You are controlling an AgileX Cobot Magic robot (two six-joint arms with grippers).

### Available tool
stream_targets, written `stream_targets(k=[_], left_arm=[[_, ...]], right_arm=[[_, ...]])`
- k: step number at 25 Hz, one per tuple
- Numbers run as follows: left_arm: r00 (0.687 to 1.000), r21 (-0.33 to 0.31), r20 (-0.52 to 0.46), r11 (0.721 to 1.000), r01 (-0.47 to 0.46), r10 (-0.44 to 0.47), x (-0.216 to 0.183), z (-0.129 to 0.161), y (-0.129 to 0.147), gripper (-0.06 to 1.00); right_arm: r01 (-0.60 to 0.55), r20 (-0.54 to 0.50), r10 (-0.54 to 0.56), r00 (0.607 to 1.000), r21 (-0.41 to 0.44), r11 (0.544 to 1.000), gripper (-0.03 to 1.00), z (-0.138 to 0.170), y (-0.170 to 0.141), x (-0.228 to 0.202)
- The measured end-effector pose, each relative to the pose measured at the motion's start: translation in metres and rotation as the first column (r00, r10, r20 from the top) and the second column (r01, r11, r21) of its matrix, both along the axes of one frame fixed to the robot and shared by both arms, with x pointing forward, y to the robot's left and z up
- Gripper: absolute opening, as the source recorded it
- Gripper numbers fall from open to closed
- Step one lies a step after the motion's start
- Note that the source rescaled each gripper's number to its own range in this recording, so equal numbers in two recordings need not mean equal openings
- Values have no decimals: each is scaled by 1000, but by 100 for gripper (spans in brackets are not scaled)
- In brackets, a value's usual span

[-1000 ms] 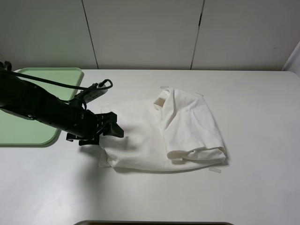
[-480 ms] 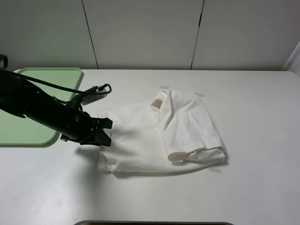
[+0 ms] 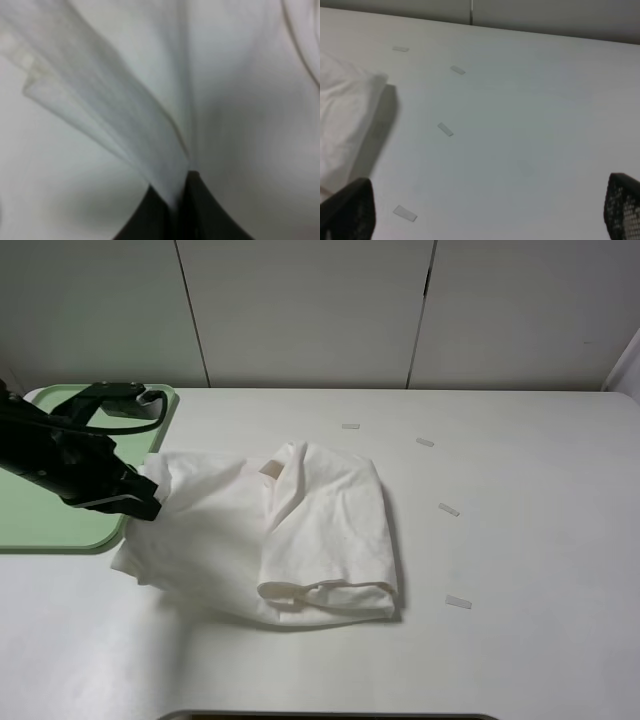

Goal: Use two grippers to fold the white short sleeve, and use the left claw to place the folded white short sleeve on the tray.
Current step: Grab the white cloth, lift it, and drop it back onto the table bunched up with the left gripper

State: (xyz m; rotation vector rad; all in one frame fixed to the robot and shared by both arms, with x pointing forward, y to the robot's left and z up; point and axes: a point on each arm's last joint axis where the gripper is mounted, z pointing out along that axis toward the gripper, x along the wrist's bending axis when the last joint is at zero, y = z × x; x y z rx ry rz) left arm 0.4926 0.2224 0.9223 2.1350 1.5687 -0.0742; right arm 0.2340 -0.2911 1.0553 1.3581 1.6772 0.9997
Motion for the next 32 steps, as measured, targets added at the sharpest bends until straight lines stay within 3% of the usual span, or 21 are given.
stream_targets(k=[10,15,20,25,29,32], left_arm=[[988,160,37,977,142,-149,-13,32,35,0],[989,180,40,975,132,-141,-9,36,38,0],[985,64,63,986,155,-159,-10,45,1,0],[972,-5,105,977,213,-212,-11,57,-32,0],[966,-23,126,973,231,-226,-11,62,-43,0],[951,-69,179,961,266,-251,-12,64,-75,0]], right_arm=[[0,0,0,1000,0,1000,100,0,0,0],[0,0,0,1000,0,1000,100,0,0,0],[0,0,0,1000,0,1000,100,0,0,0],[0,0,0,1000,0,1000,100,0,0,0],[0,0,0,1000,0,1000,100,0,0,0],[0,0,0,1000,0,1000,100,0,0,0]])
